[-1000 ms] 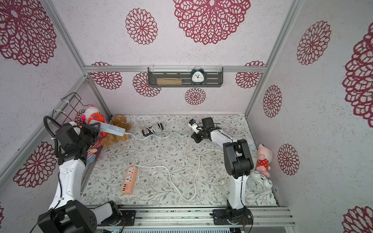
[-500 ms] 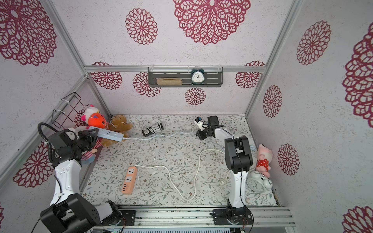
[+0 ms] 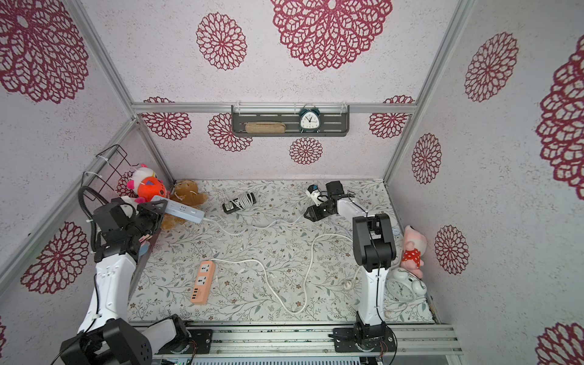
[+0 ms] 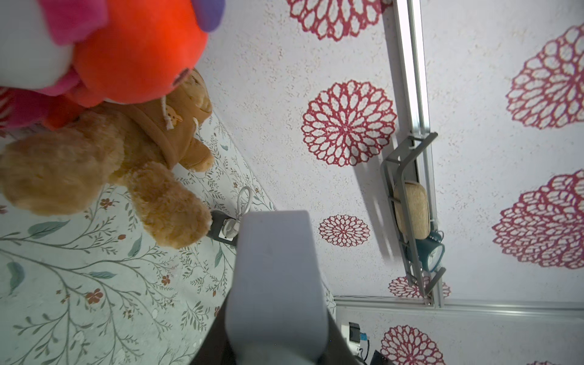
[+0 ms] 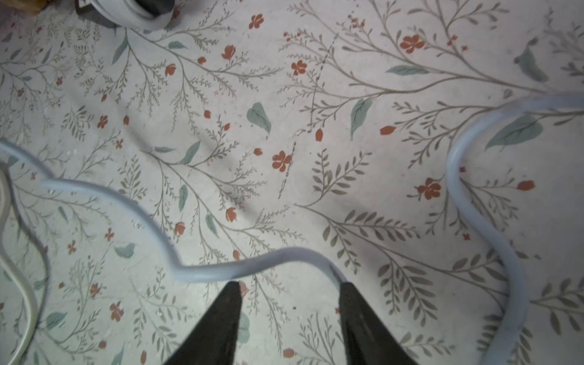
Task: Unwrap the cord wrapped around the power strip
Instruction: Unwrap the power cord from the power strip, then place the power strip at the center of the board.
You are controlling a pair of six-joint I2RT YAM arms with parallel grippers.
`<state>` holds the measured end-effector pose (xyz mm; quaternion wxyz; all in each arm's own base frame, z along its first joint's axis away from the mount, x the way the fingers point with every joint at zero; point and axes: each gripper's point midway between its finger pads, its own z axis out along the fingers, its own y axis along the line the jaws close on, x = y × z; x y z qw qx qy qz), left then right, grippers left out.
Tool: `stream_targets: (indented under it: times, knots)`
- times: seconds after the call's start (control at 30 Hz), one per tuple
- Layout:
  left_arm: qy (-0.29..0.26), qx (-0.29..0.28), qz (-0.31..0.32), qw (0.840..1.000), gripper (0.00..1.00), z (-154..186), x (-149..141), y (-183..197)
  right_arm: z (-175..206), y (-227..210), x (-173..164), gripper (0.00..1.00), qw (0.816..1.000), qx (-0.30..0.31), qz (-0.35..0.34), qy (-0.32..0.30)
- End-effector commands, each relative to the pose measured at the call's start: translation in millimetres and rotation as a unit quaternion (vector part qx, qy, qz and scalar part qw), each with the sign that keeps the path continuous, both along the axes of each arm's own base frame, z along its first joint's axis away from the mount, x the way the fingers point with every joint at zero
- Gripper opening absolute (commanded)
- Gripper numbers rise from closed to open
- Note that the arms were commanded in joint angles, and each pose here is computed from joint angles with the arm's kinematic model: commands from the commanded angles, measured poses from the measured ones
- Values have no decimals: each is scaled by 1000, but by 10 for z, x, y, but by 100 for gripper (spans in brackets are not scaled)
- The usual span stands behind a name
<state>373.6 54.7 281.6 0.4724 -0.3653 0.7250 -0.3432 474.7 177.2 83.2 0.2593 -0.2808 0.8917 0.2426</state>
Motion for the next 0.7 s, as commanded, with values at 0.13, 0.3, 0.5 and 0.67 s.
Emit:
stream_targets:
  times: [0.13,0.3,0.5,0.67]
  knots:
    - [-21,20,-43,999,0,-24,353,-554,1131,434,-409,73,993,68,77,-56]
    - [-15,13,-91,996,0,-151,625,-1048,1459,1198,-704,83,975,79,181,-104]
    - [-13,17,-124,992,0,-171,735,-1380,1670,1843,-761,85,957,110,226,-143]
    - [-10,21,-161,987,0,-158,742,-1586,1579,2150,-802,91,949,89,246,-175]
